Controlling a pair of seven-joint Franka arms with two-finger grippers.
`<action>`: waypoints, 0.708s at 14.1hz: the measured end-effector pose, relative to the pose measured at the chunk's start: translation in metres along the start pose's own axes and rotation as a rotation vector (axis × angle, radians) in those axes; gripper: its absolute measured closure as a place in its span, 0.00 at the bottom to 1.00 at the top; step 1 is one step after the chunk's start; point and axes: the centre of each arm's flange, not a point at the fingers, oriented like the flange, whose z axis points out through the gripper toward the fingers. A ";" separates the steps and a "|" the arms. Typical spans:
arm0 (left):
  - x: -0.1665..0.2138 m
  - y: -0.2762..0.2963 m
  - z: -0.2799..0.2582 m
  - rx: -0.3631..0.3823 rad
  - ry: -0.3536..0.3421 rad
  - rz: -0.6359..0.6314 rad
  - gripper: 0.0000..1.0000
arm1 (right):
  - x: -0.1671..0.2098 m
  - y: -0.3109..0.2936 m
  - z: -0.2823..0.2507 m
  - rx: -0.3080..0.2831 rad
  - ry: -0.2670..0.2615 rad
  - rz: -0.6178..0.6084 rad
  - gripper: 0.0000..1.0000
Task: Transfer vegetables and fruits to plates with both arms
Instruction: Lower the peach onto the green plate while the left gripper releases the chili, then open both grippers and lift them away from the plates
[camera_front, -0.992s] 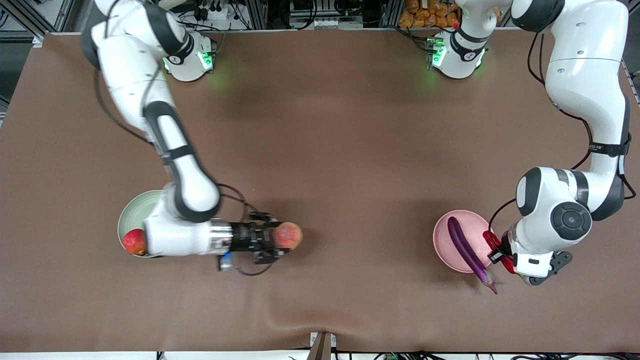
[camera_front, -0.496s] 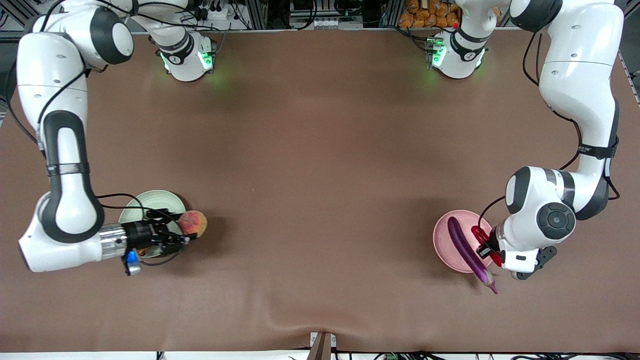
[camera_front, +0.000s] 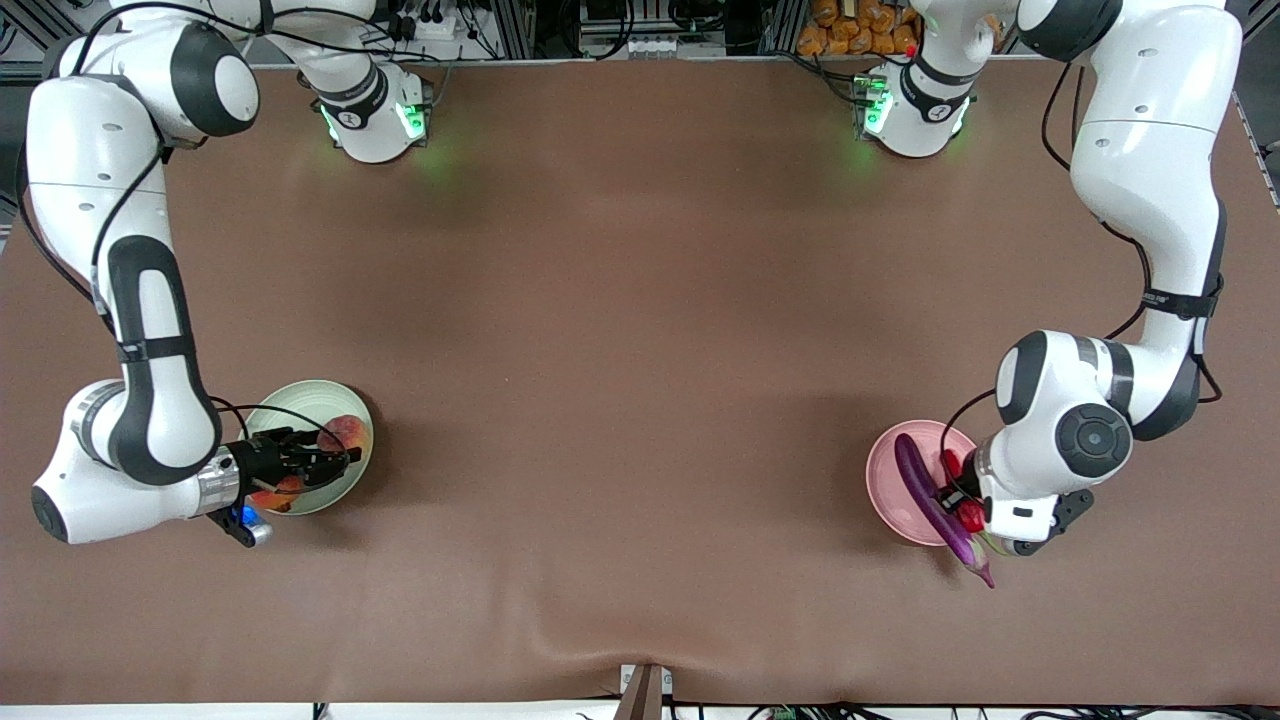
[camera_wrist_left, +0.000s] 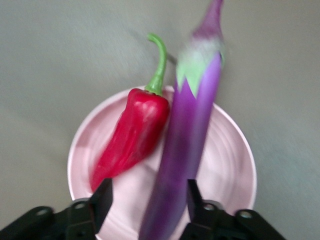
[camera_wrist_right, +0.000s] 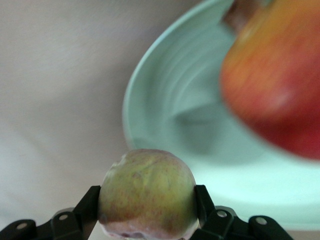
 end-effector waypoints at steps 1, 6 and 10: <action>-0.008 0.005 -0.003 0.010 -0.018 0.001 0.18 | 0.003 0.006 0.001 -0.011 0.011 -0.026 0.19; -0.032 0.006 -0.083 0.057 -0.033 0.064 0.00 | 0.004 0.014 -0.002 -0.013 0.015 -0.054 0.03; -0.054 0.000 -0.196 0.010 0.074 0.302 0.00 | -0.016 0.002 -0.038 -0.057 0.025 -0.113 0.00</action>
